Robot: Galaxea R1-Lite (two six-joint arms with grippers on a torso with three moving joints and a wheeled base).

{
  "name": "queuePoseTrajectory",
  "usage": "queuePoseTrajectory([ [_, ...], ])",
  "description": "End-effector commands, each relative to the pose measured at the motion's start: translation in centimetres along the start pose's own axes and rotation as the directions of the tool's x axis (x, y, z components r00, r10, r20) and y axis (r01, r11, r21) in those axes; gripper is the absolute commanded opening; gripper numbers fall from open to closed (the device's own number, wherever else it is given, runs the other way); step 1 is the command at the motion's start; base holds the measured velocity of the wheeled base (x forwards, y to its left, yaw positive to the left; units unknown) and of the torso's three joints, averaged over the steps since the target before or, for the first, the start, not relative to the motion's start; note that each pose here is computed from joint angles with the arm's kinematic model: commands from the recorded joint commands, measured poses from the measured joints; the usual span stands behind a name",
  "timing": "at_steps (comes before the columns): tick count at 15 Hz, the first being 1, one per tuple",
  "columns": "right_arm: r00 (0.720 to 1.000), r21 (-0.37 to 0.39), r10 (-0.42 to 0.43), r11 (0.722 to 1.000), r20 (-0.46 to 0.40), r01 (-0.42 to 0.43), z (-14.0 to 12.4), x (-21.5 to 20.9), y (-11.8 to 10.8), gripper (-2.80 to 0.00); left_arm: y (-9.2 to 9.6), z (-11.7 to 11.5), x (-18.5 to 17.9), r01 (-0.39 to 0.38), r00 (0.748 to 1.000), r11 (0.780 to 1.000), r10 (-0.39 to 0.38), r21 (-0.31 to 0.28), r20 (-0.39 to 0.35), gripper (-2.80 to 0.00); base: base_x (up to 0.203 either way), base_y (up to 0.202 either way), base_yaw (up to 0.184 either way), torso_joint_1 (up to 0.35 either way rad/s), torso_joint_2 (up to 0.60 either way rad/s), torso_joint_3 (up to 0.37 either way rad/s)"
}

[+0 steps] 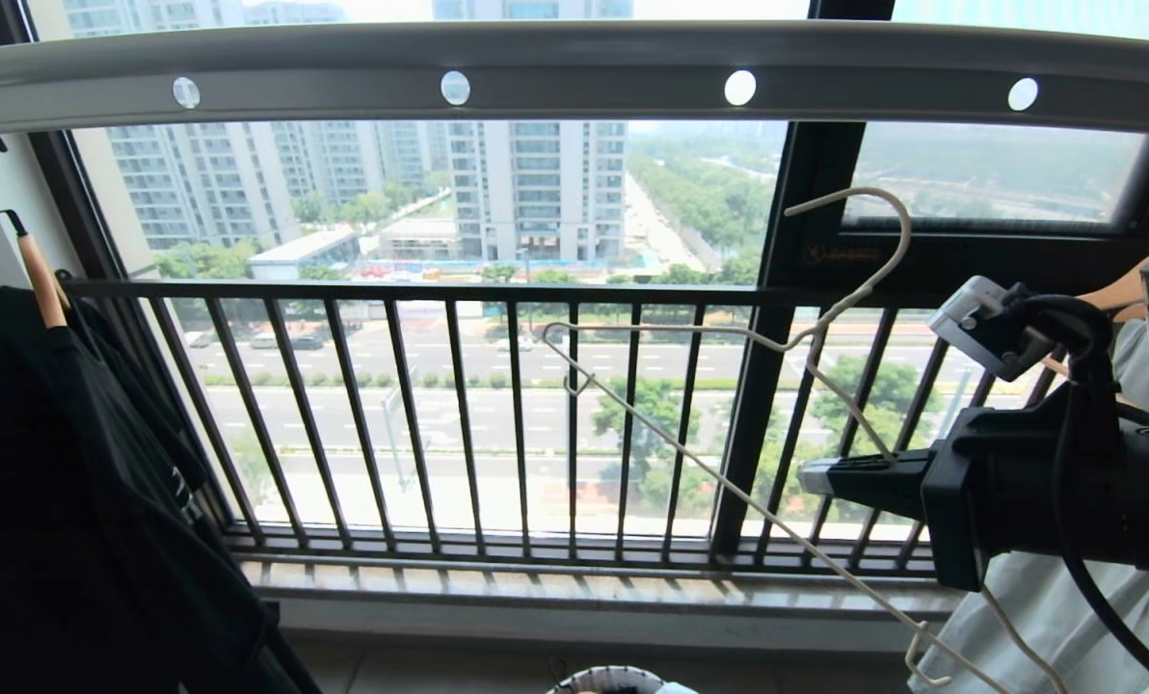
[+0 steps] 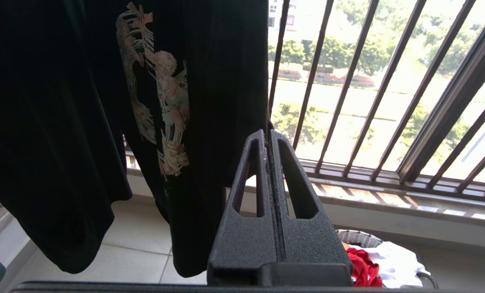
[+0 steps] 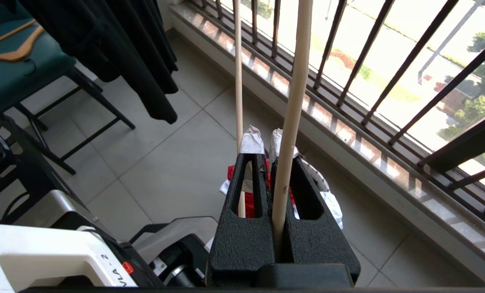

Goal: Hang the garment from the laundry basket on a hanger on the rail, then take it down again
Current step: Pick up the clothes rack on the clothesline, then pick up clothes from the basket

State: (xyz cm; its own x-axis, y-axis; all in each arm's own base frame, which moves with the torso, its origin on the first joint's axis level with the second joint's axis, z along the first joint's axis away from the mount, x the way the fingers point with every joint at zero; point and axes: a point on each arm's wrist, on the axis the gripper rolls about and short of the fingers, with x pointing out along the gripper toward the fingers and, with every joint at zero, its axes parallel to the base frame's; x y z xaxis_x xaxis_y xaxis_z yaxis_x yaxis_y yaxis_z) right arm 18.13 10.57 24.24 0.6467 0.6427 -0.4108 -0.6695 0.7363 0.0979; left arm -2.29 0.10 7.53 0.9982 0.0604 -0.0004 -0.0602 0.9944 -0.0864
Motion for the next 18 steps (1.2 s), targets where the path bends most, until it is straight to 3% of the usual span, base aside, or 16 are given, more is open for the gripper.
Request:
queuePoseTrajectory([
  [1, 1.000, 0.008, -0.006, 1.000, -0.018, 0.006, -0.1, 1.2, -0.5, -2.80, 0.0, 0.0, 0.0, -0.001, 1.000, 1.000, 0.001, -0.001, -0.001, -2.80, 0.000, 0.000, 0.000, -0.095, 0.21, 0.109],
  [18, 0.999, -0.017, -0.020, 1.000, 0.047, 0.021, 0.2, -1.2, -0.3, -2.80, 0.0, 0.0, 0.0, -0.001, 1.000, 1.000, 0.001, -0.001, -0.001, -2.80, 0.000, 0.000, 0.000, -0.132, 0.29, 0.153],
])
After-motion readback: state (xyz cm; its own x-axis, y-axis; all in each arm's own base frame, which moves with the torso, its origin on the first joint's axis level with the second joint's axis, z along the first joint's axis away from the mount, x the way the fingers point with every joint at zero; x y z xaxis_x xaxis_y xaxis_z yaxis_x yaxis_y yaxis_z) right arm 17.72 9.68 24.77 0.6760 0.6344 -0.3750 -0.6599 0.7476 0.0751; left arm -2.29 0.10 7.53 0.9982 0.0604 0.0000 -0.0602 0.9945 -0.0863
